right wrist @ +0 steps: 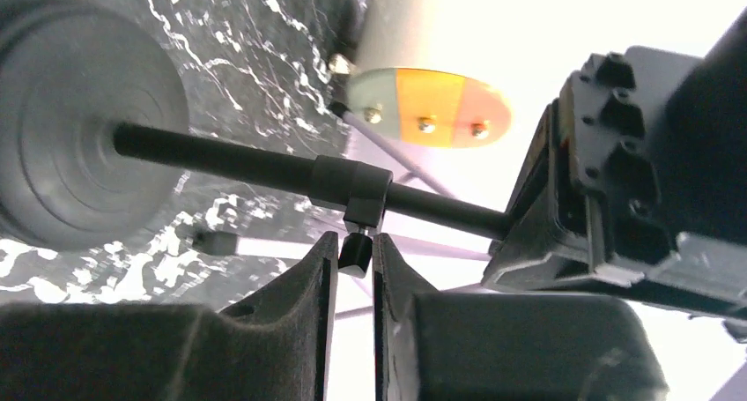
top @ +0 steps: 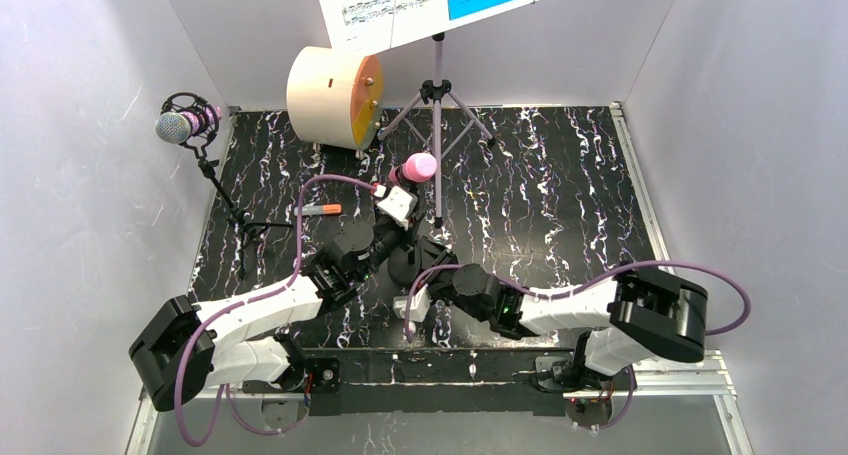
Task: Pack up the instrument practice props
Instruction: Unscrew the knob on the microphone stand.
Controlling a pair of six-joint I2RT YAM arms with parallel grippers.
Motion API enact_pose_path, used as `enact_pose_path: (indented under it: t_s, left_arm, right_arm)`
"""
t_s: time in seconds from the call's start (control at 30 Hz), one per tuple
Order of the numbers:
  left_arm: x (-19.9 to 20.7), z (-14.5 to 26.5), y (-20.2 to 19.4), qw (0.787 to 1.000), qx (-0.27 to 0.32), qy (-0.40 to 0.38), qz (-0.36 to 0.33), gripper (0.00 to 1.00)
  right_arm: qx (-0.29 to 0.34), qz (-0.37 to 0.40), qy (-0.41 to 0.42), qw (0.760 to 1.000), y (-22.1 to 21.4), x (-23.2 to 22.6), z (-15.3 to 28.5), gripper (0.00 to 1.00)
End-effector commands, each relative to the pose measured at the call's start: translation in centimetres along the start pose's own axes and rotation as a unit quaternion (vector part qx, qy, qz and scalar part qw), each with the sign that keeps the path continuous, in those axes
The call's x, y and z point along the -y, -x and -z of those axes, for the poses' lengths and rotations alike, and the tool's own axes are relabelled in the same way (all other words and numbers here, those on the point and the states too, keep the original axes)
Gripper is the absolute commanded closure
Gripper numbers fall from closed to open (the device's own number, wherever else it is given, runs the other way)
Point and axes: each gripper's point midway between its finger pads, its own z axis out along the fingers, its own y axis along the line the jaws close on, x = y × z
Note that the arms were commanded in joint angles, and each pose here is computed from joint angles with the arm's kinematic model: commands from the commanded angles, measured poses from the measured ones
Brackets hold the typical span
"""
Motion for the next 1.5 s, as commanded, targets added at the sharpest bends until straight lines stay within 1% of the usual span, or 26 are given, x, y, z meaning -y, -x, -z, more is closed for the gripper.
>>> enact_pose_path:
  t_s: [0.0,0.2,0.27,0.33,0.43,0.5,0.53,0.63,0.73,0.8,0.87,0.93,1.03,1.07,1.1,1.23,1.3,1.37,1.47]
  left_arm:
    - [1.2,0.8,-4.7,0.996,-0.08,-0.026,-0.009,1.0]
    - [1.1,0.9,-4.6,0.997,-0.078,-0.024,-0.01,1.0]
    - [1.1,0.9,-4.6,0.997,-0.079,-0.024,-0.011,1.0]
    - [1.0,0.9,-4.6,0.997,-0.078,-0.024,-0.011,1.0]
    - [1.0,1.0,-4.7,0.997,-0.079,-0.023,-0.012,1.0]
    - [1.0,0.9,-4.6,0.997,-0.079,-0.023,-0.012,1.0]
    - [1.0,1.0,-4.7,0.997,-0.079,-0.023,-0.012,1.0]
    - [0.9,0.9,-4.7,0.996,-0.08,-0.022,-0.013,1.0]
    - [1.0,0.9,-4.8,0.996,-0.081,-0.022,-0.013,1.0]
    - [1.0,0.9,-4.8,0.996,-0.081,-0.022,-0.013,1.0]
    - [1.0,0.9,-4.8,0.996,-0.081,-0.021,-0.013,1.0]
    - [0.9,0.9,-4.8,0.996,-0.082,-0.021,-0.014,1.0]
    - [0.9,0.9,-5.0,0.996,-0.084,-0.02,-0.015,1.0]
    - [0.9,0.9,-5.1,0.996,-0.085,-0.02,-0.016,1.0]
    - [0.9,0.8,-5.0,0.996,-0.084,-0.021,-0.016,1.0]
    - [1.0,0.8,-5.1,0.996,-0.085,-0.022,-0.014,1.0]
    - [1.0,0.8,-5.1,0.996,-0.085,-0.021,-0.015,1.0]
    - [1.0,0.8,-5.1,0.996,-0.085,-0.022,-0.015,1.0]
    - [1.0,0.8,-5.1,0.996,-0.084,-0.022,-0.014,1.0]
  right_arm:
    - [0.011,0.169,0.002,0.986,2.2,-1.1,-0.3,0.99]
    - [-0.007,0.2,0.023,0.979,1.9,-2.9,-1.0,0.99]
    - [-0.005,0.193,0.017,0.981,2.1,-2.7,-1.0,0.99]
    - [-0.002,0.167,-0.006,0.986,2.4,-1.7,-1.0,0.98]
    - [0.002,0.107,-0.033,0.994,2.6,-0.4,-0.8,0.74]
    - [0.006,0.063,-0.037,0.997,2.7,0.0,-0.7,0.56]
    - [0.009,0.037,-0.033,0.999,2.8,0.0,-0.6,0.49]
    - [0.017,-0.053,-0.026,0.998,3.0,0.5,-0.1,0.4]
    - [0.021,-0.139,-0.031,0.99,2.9,1.0,0.6,0.32]
    - [0.023,-0.206,-0.02,0.978,2.6,0.9,1.0,0.26]
    - [0.017,-0.273,-0.009,0.962,2.0,0.6,1.3,0.25]
    - [0.018,-0.345,-0.002,0.939,1.3,0.6,1.8,0.23]
    - [0.039,-0.469,0.009,0.882,0.8,1.2,2.4,0.21]
    - [0.046,-0.517,0.007,0.855,0.5,1.6,2.6,0.2]
    - [0.054,-0.55,0.006,0.833,0.4,2.0,2.8,0.19]
    - [0.086,-0.66,0.003,0.747,-0.4,3.5,3.6,0.16]
    - [0.097,-0.714,0.004,0.693,-0.8,4.0,3.8,0.16]
    - [0.108,-0.759,0.009,0.642,-1.1,4.4,3.8,0.16]
    - [0.117,-0.812,0.017,0.572,-1.5,4.8,3.6,0.17]
